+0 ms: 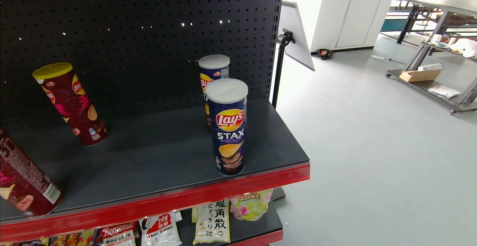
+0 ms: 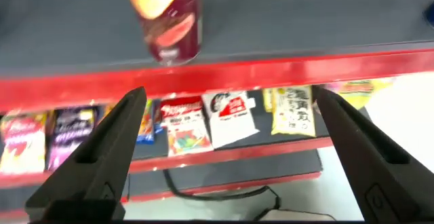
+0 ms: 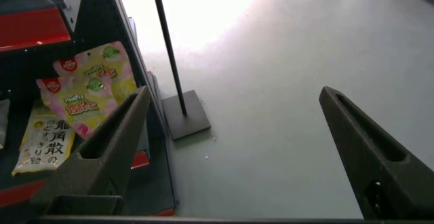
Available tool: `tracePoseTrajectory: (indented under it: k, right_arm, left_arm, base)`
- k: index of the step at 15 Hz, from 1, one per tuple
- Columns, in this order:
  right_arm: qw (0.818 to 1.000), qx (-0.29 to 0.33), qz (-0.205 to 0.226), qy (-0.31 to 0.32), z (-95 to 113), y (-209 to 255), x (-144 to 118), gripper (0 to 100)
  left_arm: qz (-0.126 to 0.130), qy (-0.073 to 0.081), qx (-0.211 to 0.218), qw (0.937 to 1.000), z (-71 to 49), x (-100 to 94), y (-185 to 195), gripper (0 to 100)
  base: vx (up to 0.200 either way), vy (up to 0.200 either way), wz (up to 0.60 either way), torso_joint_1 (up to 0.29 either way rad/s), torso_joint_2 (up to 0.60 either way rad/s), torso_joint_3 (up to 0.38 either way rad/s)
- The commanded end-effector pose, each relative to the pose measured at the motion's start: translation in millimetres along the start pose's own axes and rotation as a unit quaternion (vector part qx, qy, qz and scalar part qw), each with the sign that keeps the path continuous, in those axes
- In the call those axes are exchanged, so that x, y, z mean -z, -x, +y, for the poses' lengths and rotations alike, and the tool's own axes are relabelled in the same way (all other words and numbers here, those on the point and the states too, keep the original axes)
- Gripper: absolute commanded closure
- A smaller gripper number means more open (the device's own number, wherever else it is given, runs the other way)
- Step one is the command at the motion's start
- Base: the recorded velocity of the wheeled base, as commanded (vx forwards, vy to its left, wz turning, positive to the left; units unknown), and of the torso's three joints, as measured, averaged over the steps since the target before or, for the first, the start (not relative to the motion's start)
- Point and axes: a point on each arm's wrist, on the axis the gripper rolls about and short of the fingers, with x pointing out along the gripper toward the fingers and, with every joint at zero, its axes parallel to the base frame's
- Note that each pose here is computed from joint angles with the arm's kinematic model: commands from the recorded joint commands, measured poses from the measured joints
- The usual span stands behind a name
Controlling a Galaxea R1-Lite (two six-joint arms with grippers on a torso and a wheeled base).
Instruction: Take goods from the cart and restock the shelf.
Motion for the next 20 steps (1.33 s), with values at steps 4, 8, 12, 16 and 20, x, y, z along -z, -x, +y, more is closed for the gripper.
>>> tracePoseTrajectory:
  k: [4, 8, 12, 16, 20]
  right_arm:
    - [1.0, 0.0, 0.001, 0.002, 0, 0, 0, 0]
    - [1.0, 0.0, 0.001, 0.0, 0, 0, 0, 0]
    - [1.0, -0.004, 0.001, 0.004, 0, 0, 0, 0]
    - [1.0, -0.005, 0.001, 0.004, 0, 0, 0, 0]
    - [1.0, -0.003, 0.001, 0.0, 0, 0, 0, 0]
  left_arm:
    - [-0.051, 0.021, -0.026, 0.9981, -2.0, 27.5, 13, 0]
    - [-0.075, 0.017, -0.017, 0.9969, 0.0, 44.0, 14, 0]
    - [-0.07, 0.013, -0.013, 0.9974, 0.0, 49.7, 6, 0]
    - [-0.092, 0.004, -0.008, 0.9957, -0.1, 56.4, -7, 0]
    - [-0.129, -0.001, 0.019, 0.9914, -1.0, 63.9, -21, 0]
  base:
    - [0.0, 0.0, 0.0, 0.0, 0.0, 0.0]
    - [0.0, 0.0, 0.0, 0.0, 0.0, 0.0]
    - [0.0, 0.0, 0.3, 0.0, 0.0, 0.001]
    - [0.0, 0.0, 0.6, 0.005, 0.0, 0.0]
    - [0.0, 0.0, 0.15, 0.001, 0.0, 0.001]
